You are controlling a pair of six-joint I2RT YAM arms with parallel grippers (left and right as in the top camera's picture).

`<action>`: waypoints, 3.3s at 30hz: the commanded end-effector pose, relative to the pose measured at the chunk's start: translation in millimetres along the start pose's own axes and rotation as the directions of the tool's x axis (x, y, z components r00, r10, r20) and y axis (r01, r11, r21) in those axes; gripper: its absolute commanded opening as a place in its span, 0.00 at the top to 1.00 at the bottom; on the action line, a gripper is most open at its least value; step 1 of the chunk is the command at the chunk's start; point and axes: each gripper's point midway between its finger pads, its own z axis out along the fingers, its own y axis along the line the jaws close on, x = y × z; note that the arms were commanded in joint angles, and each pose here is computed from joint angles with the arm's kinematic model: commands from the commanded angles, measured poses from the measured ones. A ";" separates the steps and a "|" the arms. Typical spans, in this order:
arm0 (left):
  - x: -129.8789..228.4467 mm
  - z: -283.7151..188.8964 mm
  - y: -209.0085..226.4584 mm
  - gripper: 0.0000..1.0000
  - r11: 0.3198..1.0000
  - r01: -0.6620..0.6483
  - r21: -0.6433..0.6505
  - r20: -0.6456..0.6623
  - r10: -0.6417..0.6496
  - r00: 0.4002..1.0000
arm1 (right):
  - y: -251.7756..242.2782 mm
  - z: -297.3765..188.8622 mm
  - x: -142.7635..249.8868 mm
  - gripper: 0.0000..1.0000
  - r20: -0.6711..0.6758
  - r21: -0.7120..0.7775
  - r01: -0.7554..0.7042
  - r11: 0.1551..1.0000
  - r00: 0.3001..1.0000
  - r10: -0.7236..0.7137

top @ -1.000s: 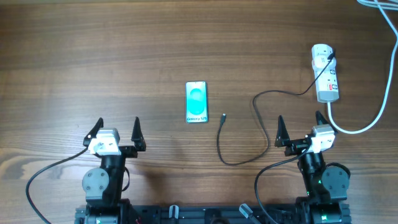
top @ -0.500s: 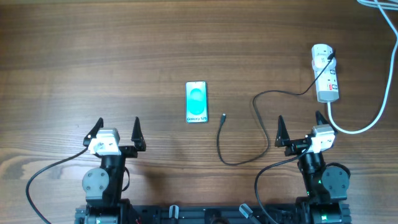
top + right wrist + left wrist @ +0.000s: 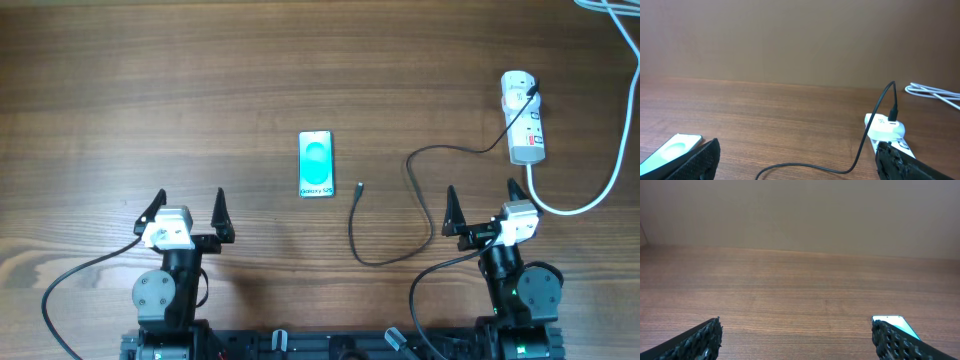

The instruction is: Plug charger to phone and switch on socket

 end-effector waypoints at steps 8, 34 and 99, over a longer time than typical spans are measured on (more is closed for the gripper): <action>3.2 0.3 3.9 0.00 1.000 -0.018 -0.018 -0.002 0.018 1.000 | -4.0 -0.3 -0.6 0.00 0.005 0.022 0.013 1.000 1.000 -0.013; 3.2 0.3 3.9 0.00 1.000 -0.018 -0.018 -0.002 0.018 1.000 | -4.0 -0.3 -0.6 0.00 0.005 0.022 0.013 1.000 1.000 -0.013; -44.1 62.3 -177.6 0.00 0.992 0.086 -0.097 -0.984 -0.109 0.139 | -4.0 -0.3 -0.6 0.00 0.005 0.022 0.013 1.000 1.000 -0.013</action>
